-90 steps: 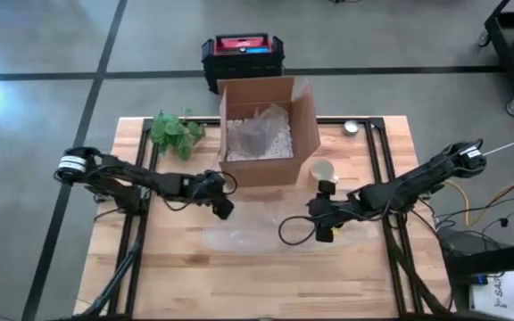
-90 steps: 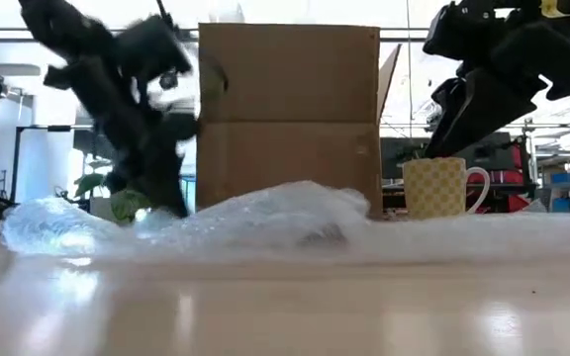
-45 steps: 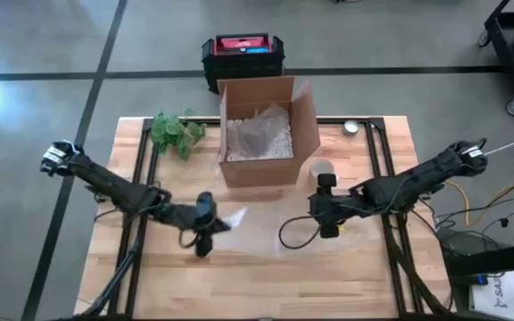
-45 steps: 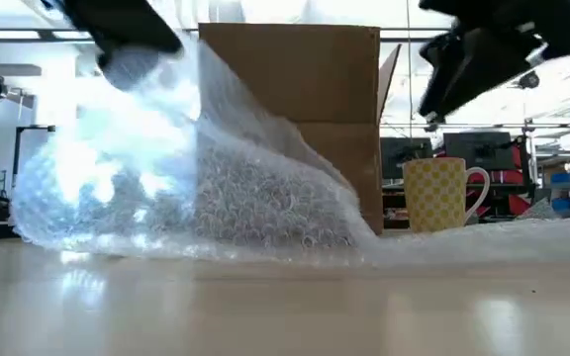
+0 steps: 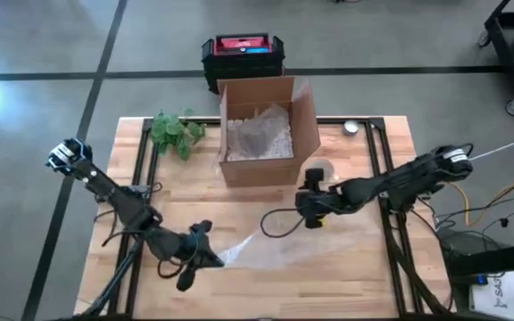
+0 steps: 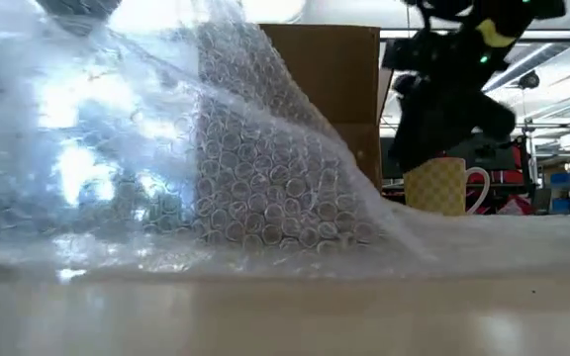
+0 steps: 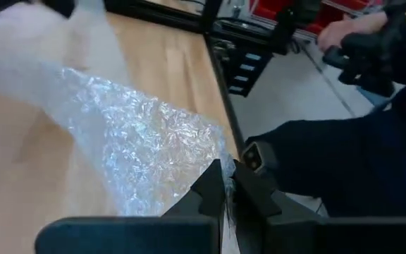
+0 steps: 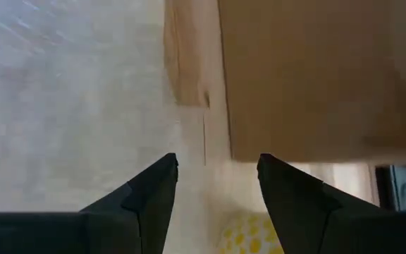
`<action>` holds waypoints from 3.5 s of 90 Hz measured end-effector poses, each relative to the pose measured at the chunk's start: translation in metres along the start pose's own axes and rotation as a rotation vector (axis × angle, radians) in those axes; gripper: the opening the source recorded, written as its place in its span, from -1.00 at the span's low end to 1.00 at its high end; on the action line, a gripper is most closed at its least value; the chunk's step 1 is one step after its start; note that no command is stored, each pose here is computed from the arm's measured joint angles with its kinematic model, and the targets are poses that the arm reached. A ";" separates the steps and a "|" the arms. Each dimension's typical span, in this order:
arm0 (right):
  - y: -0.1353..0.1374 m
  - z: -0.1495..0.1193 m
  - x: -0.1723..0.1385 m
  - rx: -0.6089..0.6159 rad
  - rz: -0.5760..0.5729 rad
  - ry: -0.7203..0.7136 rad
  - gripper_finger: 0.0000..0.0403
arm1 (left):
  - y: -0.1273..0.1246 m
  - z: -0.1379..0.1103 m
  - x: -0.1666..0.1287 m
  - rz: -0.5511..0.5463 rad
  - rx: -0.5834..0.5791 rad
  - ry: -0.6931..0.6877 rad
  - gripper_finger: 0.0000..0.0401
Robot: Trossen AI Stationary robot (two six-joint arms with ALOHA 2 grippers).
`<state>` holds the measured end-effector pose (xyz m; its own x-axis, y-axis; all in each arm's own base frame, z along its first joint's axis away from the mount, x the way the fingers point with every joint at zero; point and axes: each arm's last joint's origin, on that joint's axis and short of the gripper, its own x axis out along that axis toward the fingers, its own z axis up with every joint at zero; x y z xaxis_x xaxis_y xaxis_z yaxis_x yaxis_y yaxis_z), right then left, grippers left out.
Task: Wrap mug
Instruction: Wrap the yellow mug with a bubble wrap
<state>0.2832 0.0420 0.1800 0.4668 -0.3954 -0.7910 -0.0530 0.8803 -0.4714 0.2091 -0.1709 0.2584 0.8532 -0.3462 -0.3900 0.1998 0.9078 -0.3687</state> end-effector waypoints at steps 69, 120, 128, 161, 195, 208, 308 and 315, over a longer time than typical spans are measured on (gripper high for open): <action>-0.007 0.036 -0.009 -0.021 0.603 0.138 -0.60 | -0.014 -0.012 -0.005 0.045 0.018 -0.023 -1.00; 0.002 -0.008 0.069 -0.069 0.439 0.286 -0.06 | -0.016 -0.012 -0.005 0.039 0.003 -0.024 -1.00; 0.000 -0.010 0.077 -0.069 0.457 0.309 0.02 | -0.016 -0.012 -0.005 0.039 -0.001 -0.024 -1.00; -0.010 0.000 0.060 -0.071 0.474 0.320 -0.93 | -0.014 -0.014 -0.005 0.052 -0.040 -0.006 -1.00; -0.037 0.026 -0.039 -0.007 0.180 0.239 -0.99 | 0.008 -0.027 -0.025 0.304 -0.047 0.151 -1.00; -0.036 0.025 -0.071 0.023 0.050 0.192 -1.00 | 0.017 -0.016 -0.049 0.447 0.012 0.116 -1.00; 0.070 0.012 -0.142 0.146 0.329 0.091 -1.00 | -0.014 -0.047 -0.002 0.275 0.028 0.341 -1.00; 0.086 0.010 -0.144 0.161 0.348 0.097 -1.00 | -0.020 -0.060 0.008 0.266 0.002 0.373 -1.00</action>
<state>0.2207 0.1777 0.2573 0.3588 -0.0823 -0.9298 -0.0509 0.9929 -0.1075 0.1830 -0.2059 0.2118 0.6435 -0.1621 -0.7481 -0.0015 0.9770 -0.2130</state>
